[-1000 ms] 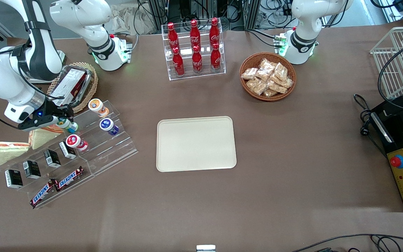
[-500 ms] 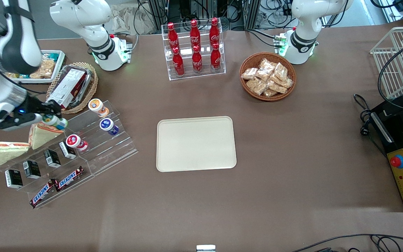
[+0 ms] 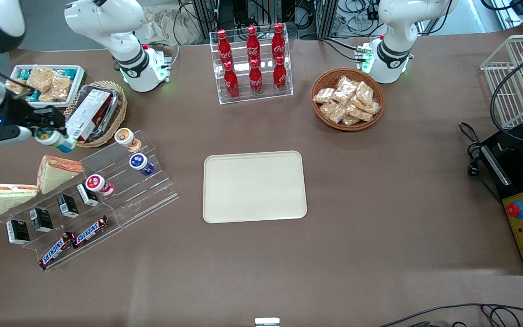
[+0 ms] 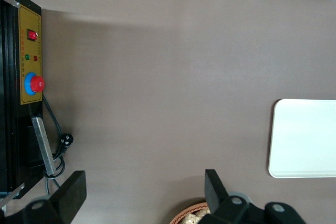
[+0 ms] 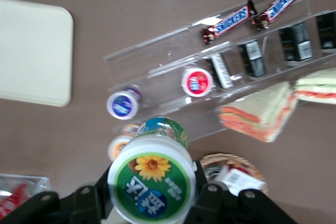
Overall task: Place green gum on tray
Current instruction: 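Carry the green gum bottle over the cream tray with the right gripper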
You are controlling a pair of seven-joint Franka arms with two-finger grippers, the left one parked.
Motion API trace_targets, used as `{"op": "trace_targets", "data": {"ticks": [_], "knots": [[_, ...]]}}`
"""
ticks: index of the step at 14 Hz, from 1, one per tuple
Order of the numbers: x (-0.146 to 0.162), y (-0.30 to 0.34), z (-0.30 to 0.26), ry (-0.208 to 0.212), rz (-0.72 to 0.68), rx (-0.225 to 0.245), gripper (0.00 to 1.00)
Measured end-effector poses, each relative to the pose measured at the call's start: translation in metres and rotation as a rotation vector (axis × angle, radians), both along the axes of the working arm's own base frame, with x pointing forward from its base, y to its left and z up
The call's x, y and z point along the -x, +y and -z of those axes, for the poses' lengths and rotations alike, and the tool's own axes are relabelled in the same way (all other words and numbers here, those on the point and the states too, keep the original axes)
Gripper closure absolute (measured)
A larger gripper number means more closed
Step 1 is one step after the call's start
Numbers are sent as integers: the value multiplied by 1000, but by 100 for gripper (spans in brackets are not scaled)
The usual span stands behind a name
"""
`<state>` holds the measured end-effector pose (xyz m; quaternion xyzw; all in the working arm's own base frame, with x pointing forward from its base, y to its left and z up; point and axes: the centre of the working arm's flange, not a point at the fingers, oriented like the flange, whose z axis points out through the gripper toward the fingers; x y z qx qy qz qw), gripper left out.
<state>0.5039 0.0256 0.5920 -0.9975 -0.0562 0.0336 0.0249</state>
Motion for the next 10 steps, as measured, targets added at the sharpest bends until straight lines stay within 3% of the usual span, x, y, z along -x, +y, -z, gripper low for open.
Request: {"op": "trace_targets", "data": {"ticks": [6, 10], "knots": [[6, 174, 14, 43, 257, 11, 42], [-1, 244, 70, 34, 363, -19, 42]]}}
